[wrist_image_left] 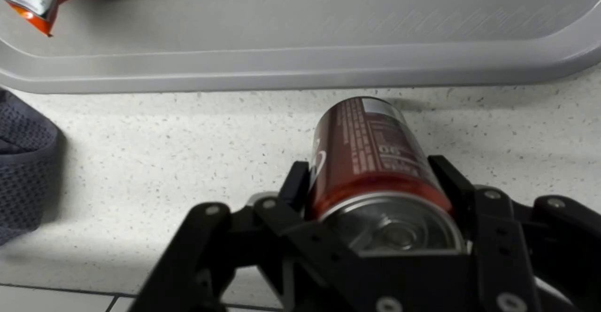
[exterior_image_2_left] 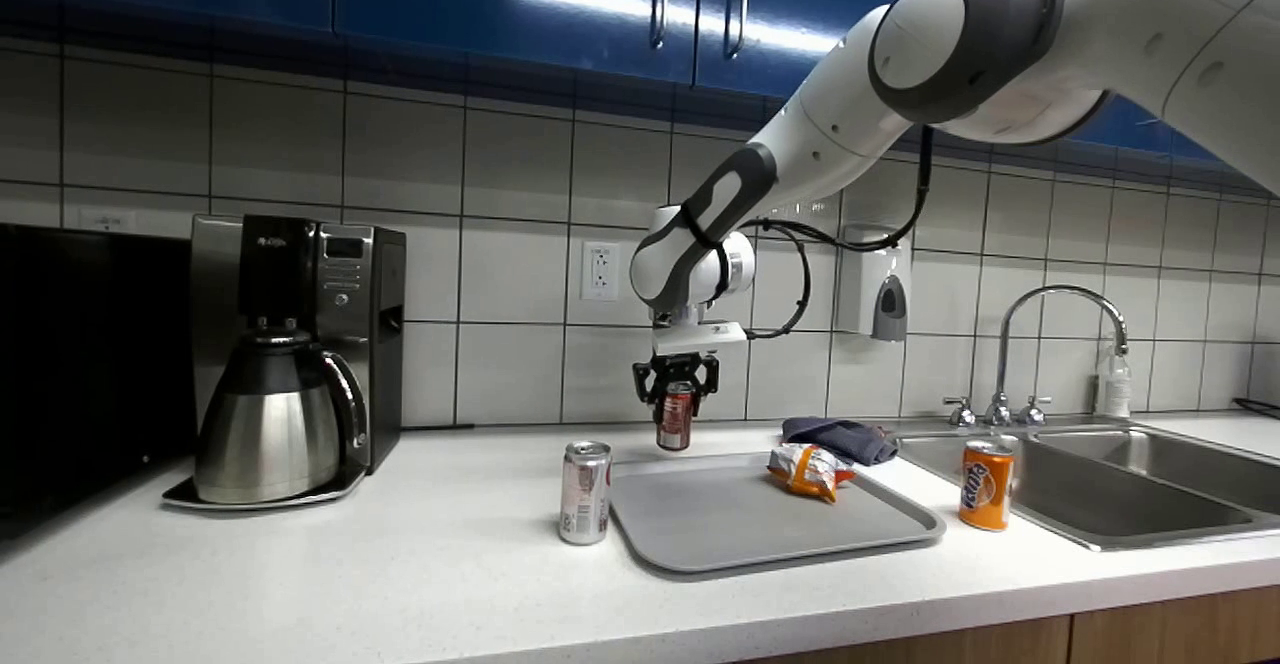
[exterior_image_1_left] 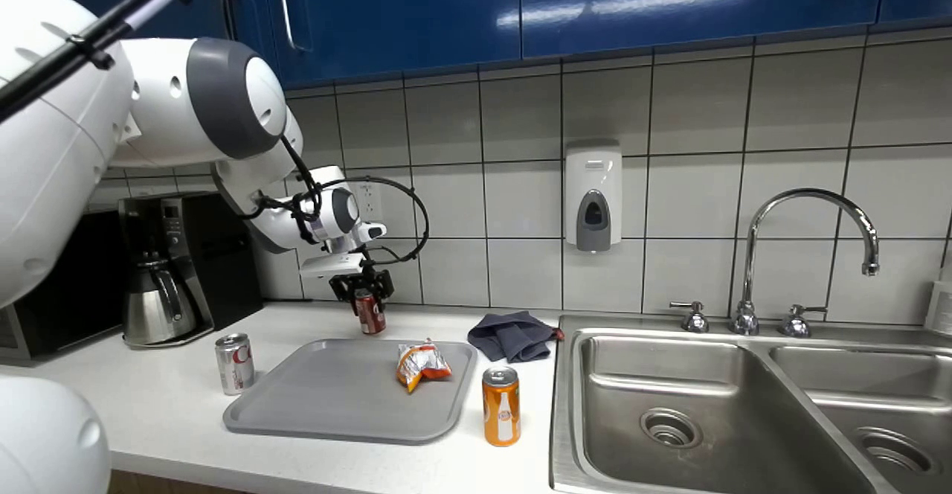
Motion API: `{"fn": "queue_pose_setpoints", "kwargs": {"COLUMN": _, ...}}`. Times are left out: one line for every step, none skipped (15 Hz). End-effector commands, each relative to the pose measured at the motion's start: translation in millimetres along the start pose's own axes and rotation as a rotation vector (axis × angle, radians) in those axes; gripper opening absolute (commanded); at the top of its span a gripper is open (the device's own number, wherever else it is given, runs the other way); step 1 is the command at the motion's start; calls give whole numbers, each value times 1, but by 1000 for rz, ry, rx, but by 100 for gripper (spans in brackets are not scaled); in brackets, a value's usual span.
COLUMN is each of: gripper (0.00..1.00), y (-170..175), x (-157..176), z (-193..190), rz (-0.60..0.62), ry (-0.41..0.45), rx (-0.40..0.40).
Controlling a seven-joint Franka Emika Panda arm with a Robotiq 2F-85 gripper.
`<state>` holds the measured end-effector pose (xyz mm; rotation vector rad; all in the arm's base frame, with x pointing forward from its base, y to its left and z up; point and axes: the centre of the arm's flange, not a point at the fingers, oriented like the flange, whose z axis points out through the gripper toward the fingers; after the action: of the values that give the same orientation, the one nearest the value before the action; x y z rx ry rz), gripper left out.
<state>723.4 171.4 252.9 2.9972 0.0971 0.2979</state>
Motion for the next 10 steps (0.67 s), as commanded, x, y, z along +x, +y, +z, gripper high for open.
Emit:
{"fn": "queue_pose_setpoints", "kwargs": {"gripper": 41, "y": -4, "x": 27, "z": -1, "rz": 22, "ry": 19, "rx": -17}}
{"fn": "queue_pose_setpoints", "kwargs": {"gripper": 41, "y": -4, "x": 30, "z": -1, "rz": 23, "ry": 22, "rx": -18}}
{"fn": "queue_pose_setpoints", "kwargs": {"gripper": 41, "y": -5, "x": 31, "z": -1, "rz": 25, "ry": 25, "rx": -18}}
{"fn": "queue_pose_setpoints", "kwargs": {"gripper": 41, "y": -5, "x": 33, "z": 0, "rz": 24, "ry": 24, "rx": -17}}
{"fn": "queue_pose_setpoints", "kwargs": {"gripper": 41, "y": -6, "x": 35, "z": 2, "rz": 26, "ry": 24, "rx": -20}}
{"fn": "queue_pose_setpoints", "kwargs": {"gripper": 41, "y": -17, "x": 36, "z": -2, "rz": 26, "ry": 16, "rx": -21}}
{"fn": "queue_pose_setpoints", "kwargs": {"gripper": 41, "y": -72, "x": 30, "z": -24, "rz": 28, "ry": 12, "rx": -20}}
{"fn": "queue_pose_setpoints", "kwargs": {"gripper": 41, "y": -15, "x": 39, "z": 2, "rz": 29, "ry": 0, "rx": -22}}
{"fn": "queue_pose_setpoints", "kwargs": {"gripper": 41, "y": -19, "x": 41, "z": 0, "rz": 30, "ry": -8, "rx": -19}}
{"fn": "queue_pose_setpoints", "kwargs": {"gripper": 41, "y": -25, "x": 38, "z": -1, "rz": 26, "ry": -8, "rx": -23}}
